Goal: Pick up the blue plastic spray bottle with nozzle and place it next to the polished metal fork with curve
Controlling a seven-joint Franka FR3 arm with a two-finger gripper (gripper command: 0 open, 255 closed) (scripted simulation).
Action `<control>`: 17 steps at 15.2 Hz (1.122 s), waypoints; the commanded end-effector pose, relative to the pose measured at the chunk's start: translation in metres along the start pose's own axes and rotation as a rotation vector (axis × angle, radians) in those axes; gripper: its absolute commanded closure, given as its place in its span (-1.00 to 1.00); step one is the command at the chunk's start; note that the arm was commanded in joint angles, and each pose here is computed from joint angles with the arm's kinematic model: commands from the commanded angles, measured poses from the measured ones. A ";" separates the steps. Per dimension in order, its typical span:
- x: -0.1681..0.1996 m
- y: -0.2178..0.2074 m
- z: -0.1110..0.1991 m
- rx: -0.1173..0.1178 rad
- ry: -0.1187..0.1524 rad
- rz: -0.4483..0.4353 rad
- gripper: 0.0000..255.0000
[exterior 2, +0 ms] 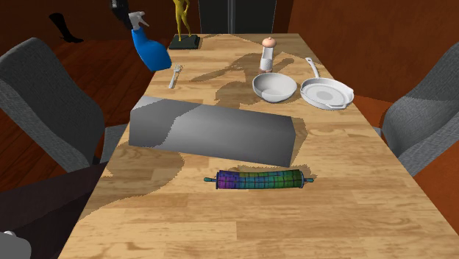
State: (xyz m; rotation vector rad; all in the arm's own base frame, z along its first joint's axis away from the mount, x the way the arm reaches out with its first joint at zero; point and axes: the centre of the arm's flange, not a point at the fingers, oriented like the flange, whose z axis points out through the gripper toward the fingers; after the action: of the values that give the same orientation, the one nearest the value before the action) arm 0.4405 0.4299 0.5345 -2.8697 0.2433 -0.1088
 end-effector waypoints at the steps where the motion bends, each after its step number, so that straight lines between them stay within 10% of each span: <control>1: 0.000 0.004 0.010 0.001 0.001 0.000 1.00; 17: -0.004 0.026 0.091 0.001 0.001 0.000 1.00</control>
State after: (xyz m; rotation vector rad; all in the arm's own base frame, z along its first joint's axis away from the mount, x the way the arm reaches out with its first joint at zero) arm 0.4412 0.4293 0.4445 -2.8696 0.2434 -0.1088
